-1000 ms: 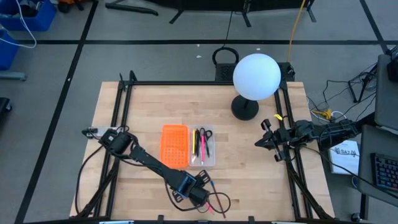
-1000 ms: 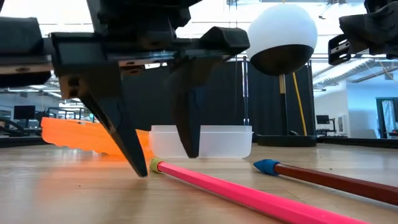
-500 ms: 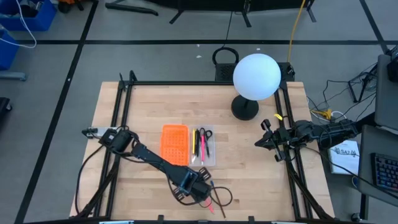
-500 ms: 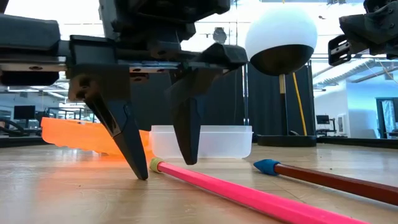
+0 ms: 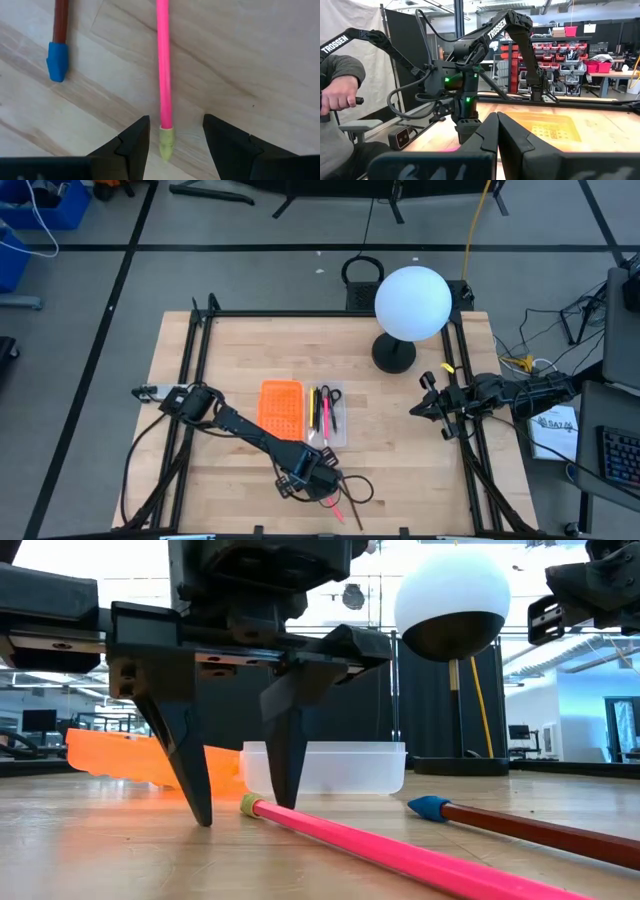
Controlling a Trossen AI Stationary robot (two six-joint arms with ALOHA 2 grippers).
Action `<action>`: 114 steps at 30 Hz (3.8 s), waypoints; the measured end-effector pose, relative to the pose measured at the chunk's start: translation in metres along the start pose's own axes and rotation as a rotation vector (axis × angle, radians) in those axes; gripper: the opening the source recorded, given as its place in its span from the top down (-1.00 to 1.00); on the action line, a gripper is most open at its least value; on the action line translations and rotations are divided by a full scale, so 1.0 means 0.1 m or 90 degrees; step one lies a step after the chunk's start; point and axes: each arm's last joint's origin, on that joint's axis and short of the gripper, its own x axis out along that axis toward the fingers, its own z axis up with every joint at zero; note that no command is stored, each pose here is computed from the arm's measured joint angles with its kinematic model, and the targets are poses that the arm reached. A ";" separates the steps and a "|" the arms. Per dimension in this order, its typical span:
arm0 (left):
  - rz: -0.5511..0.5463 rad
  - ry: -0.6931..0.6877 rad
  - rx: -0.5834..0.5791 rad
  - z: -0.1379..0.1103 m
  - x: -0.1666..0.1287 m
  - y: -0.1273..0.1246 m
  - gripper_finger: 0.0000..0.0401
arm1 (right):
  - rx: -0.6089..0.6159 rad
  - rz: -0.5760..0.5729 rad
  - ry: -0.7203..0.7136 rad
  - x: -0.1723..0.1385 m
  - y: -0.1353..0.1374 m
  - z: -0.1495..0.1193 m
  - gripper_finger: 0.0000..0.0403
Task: Pick & place school supplies into a supply box
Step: Put the pink pencil into the orange supply box
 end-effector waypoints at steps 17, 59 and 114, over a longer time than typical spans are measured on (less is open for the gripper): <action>0.006 -0.009 0.032 0.03 0.01 -0.01 0.76 | -0.005 0.000 0.000 0.00 0.00 0.00 1.00; 0.105 0.280 0.264 -0.57 -1.18 0.88 0.94 | 0.006 -0.002 0.027 0.00 0.00 -0.04 1.00; 0.038 0.251 0.232 -1.64 -0.41 1.27 0.58 | -0.086 -0.001 0.058 0.00 -0.01 -0.09 1.00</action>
